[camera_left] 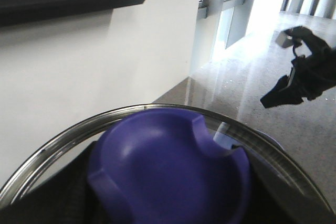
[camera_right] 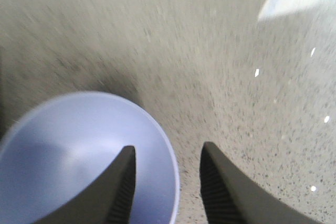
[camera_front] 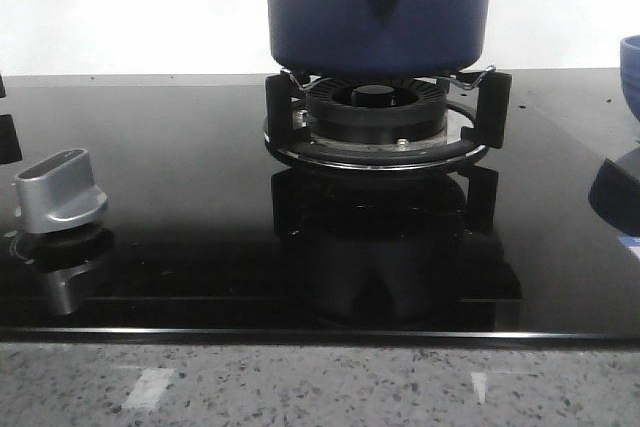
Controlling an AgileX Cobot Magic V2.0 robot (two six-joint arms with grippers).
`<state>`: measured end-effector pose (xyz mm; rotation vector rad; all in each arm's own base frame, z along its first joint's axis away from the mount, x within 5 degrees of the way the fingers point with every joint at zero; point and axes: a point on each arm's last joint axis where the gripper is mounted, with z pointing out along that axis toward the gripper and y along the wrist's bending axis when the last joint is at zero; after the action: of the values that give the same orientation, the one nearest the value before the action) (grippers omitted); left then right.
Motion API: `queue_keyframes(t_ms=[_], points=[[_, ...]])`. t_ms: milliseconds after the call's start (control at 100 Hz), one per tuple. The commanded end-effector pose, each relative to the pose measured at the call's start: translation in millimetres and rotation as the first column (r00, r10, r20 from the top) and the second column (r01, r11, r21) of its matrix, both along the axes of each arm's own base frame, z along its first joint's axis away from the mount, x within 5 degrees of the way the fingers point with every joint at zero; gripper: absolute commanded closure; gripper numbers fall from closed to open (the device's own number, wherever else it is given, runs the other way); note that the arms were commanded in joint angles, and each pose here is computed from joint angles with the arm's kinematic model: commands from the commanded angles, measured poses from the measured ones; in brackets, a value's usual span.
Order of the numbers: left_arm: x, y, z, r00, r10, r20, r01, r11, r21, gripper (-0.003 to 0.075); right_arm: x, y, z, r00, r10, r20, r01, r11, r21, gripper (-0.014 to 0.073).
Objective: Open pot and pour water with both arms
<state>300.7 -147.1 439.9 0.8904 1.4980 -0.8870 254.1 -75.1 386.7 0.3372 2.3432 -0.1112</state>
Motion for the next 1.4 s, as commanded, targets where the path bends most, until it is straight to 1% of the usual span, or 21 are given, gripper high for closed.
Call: queue_keyframes(t_ms=[0,70,230,310,440,660,760,930,1080,1390], points=[[-9,-12,18,0.999,-0.045,0.029,0.048,0.994,-0.096,0.051,-17,5,32,0.991,-0.005,0.136,0.007,1.0,-0.014,0.0332],[-4,-24,9,0.997,-0.071,0.032,0.073,0.994,-0.079,0.051,-23,8,36,0.989,-0.002,0.148,0.001,1.0,0.007,0.0332],[5,-47,-11,0.992,-0.111,0.058,0.113,0.993,-0.033,0.051,-32,12,41,0.988,0.009,0.153,-0.009,1.0,0.001,0.0332],[10,-56,-19,0.992,-0.117,0.055,0.119,0.992,-0.043,0.051,-33,13,42,0.988,0.009,0.157,-0.009,1.0,0.002,0.0332],[18,-64,-29,0.989,-0.115,0.089,0.118,0.993,-0.029,0.051,-33,13,42,0.987,0.009,0.158,-0.01,1.0,0.005,0.0332],[31,-74,-47,0.991,-0.108,0.083,0.11,0.994,-0.027,0.051,-33,13,42,0.987,0.009,0.161,-0.01,1.0,0.004,0.0332],[35,-75,-50,0.992,-0.105,0.076,0.109,0.993,-0.052,0.051,-32,13,42,0.987,0.01,0.163,-0.01,1.0,0.003,0.0332],[36,-76,-52,0.991,-0.109,0.075,0.114,0.992,-0.062,0.051,-32,13,43,0.986,0.011,0.166,-0.011,1.0,0.0,0.0332],[31,-84,-52,0.988,-0.13,0.089,0.135,0.989,-0.055,0.051,-32,13,43,0.986,0.011,0.166,-0.011,1.0,0.0,0.0332],[31,-88,-54,0.989,-0.113,0.09,0.117,0.992,-0.038,0.051,-32,13,43,0.986,0.011,0.166,-0.011,1.0,0.0,0.0332]])
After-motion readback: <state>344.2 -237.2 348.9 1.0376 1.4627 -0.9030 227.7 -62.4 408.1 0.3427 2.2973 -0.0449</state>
